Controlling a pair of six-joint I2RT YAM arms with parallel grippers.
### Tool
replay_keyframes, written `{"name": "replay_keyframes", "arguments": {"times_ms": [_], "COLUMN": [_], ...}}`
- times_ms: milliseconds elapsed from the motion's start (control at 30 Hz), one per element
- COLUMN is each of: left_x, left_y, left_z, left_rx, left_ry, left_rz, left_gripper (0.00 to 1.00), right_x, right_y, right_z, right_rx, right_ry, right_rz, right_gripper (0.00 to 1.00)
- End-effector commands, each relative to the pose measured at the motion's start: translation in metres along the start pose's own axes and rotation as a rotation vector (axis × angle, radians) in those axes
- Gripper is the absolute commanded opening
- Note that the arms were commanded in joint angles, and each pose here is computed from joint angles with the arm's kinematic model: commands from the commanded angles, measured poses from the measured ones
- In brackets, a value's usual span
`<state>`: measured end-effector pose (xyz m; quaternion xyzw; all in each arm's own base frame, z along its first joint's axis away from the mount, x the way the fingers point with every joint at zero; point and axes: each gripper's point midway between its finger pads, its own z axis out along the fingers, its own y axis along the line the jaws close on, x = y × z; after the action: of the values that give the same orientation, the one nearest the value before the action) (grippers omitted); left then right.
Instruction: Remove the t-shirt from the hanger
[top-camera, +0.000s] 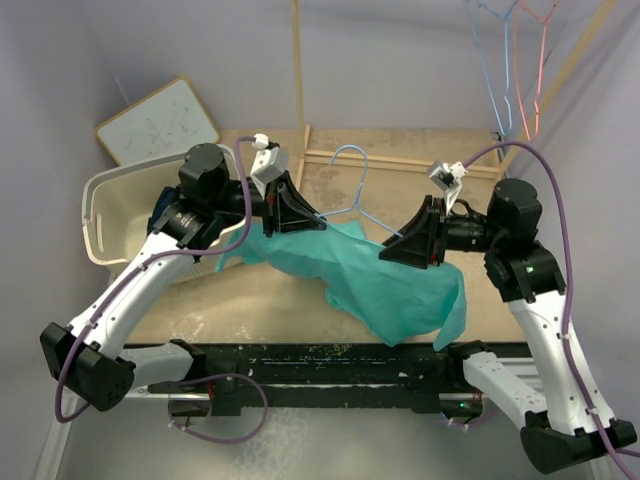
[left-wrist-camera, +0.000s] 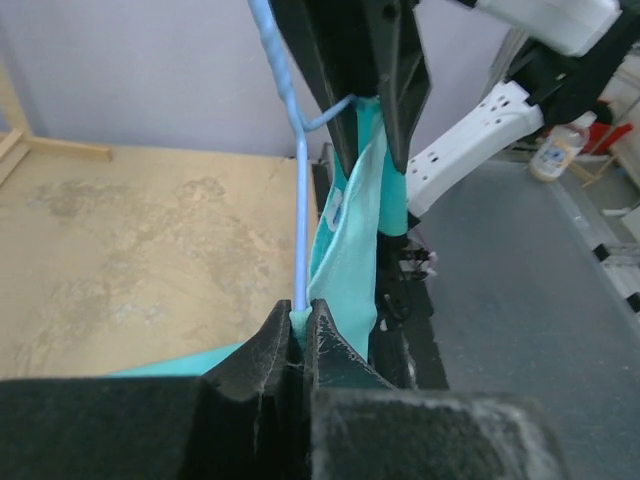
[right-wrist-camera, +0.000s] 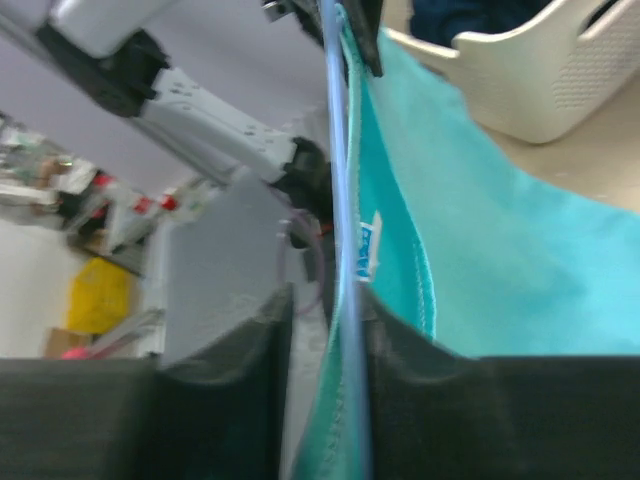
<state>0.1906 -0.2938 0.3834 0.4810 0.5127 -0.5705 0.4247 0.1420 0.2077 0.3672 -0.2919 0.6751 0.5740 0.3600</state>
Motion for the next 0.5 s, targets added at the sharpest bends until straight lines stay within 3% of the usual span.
{"name": "replay_keyframes", "arguments": {"times_ms": [0, 167, 300, 467], "left_x": [-0.021, -0.030, -0.044, -0.065], "left_y": [0.011, 0.030, 0.030, 0.009], "left_z": [-0.011, -0.042, -0.069, -0.087], "left_rx": [-0.182, -0.475, -0.648, -0.712], "left_ry": [-0.003, 0.024, 0.008, -0.031], "left_rz": [0.129, 0.176, 0.217, 0.274], "left_gripper": [0.00, 0.00, 0.00, 0.00], "right_x": [-0.033, -0.065, -0.076, -0.069], "right_y": [-0.011, -0.054, -0.066, -0.081], "right_z": [-0.013, -0.054, -0.081, -0.090], "right_rx": [0.235, 0.664, 0.840, 0.916], "right_ry": [-0.061, -0.187, -0.268, -0.260], "right_rz": [-0.167, -0.188, -0.218, -0.218], "right_gripper": [0.45, 0.55, 0.60, 0.61]}}
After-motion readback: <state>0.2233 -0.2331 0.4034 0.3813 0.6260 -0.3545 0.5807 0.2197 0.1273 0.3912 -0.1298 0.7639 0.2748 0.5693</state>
